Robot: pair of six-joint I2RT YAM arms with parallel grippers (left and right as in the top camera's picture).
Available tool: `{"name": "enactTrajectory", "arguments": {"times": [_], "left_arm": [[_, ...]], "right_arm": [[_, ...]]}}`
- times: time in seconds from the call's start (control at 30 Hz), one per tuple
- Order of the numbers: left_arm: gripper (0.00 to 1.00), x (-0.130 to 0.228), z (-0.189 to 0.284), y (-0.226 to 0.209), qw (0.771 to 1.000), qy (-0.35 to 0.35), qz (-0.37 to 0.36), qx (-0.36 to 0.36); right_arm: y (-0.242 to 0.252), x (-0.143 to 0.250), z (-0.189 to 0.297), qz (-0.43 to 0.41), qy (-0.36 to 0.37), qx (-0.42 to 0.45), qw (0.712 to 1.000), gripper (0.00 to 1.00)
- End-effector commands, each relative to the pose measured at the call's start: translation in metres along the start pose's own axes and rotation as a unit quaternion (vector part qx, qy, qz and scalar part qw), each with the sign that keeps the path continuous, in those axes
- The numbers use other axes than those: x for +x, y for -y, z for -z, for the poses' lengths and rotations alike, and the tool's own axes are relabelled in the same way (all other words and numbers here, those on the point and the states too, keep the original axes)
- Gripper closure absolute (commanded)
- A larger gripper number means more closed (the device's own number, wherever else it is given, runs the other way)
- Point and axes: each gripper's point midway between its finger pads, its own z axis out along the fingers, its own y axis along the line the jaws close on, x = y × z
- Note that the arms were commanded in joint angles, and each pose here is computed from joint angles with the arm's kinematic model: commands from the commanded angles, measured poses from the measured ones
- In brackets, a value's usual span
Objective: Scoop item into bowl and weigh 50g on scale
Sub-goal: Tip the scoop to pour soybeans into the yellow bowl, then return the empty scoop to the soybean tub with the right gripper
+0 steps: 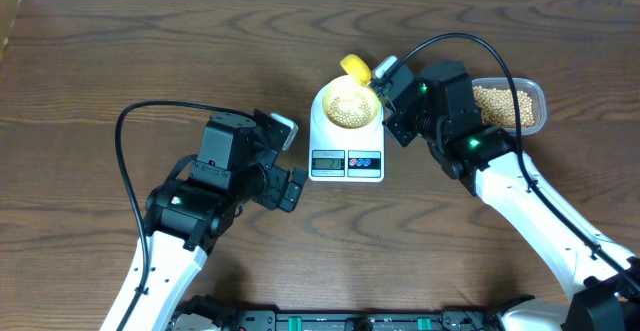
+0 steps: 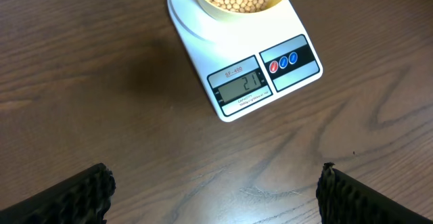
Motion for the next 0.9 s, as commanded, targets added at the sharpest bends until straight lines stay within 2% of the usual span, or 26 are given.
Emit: {"name": "enactTrajectory", "arguments": {"times": [0.0,0.2,0.4,0.53,0.73,0.87], "left_arm": [[0.02,0.0,0.0,0.0,1.0,0.0,0.001,0.003],[0.02,0.0,0.0,0.0,1.0,0.0,0.001,0.003],[0.02,0.0,0.0,0.0,1.0,0.0,0.001,0.003],[0.02,0.0,0.0,0.0,1.0,0.0,0.001,0.003],[0.02,0.0,0.0,0.0,1.0,0.0,0.001,0.003],[0.02,0.0,0.0,0.0,1.0,0.0,0.001,0.003]], "right_arm": [[0.003,-0.005,-0.001,-0.059,0.008,0.012,0.998,0.99],[0.021,-0.024,0.018,-0.153,0.052,0.032,0.986,0.99],[0.07,-0.025,0.062,-0.209,0.079,0.088,0.971,0.99],[0.108,0.005,0.092,-0.247,0.056,0.139,0.957,0.99],[0.137,0.074,0.118,-0.319,-0.032,0.186,0.929,0.99],[0.151,0.113,0.136,-0.363,-0.086,0.239,0.897,0.99]]}}
